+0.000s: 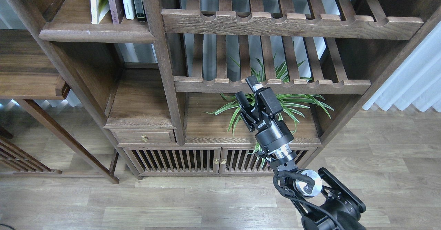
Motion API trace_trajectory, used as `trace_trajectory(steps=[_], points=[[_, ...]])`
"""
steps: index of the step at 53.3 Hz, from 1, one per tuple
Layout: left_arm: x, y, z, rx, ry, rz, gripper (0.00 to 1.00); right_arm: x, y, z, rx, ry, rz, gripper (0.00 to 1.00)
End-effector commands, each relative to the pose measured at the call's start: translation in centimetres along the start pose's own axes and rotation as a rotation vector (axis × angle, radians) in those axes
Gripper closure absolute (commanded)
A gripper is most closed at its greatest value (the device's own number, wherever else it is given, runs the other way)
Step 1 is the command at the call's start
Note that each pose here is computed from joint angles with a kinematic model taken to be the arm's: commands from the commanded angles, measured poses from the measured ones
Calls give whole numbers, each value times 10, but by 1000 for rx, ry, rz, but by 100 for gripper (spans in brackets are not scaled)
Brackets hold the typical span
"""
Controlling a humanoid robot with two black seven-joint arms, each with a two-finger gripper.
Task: Organize books on shelf
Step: 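Push the red book onto the upper shelf with the left gripper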
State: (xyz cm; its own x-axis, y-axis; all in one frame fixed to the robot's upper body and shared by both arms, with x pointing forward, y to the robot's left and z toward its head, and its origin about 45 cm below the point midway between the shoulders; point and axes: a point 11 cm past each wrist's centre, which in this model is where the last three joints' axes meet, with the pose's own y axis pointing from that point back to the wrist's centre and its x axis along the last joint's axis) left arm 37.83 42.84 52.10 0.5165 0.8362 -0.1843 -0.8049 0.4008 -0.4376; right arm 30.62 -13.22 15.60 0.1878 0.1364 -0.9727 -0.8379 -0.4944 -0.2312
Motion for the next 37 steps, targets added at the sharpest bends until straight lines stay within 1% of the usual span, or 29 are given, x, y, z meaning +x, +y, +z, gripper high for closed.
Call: trace_trajectory(steps=[1,11,22,32,37], points=[[13,6,-5,27,-61,39,100,2,0,0,-4,6,5,9],[19,12,-16,36,-91,55,100,4,2,0,-5,9,13,9],[15,6,-55,26,-95,29,100,6,3,0,-3,9,20,9],[20,-1,-82,-9,-153,119,100,7,3,-1,-2,10,23,9],[28,2,-93,-13,-182,151,100,7,3,0,-4,10,23,9]])
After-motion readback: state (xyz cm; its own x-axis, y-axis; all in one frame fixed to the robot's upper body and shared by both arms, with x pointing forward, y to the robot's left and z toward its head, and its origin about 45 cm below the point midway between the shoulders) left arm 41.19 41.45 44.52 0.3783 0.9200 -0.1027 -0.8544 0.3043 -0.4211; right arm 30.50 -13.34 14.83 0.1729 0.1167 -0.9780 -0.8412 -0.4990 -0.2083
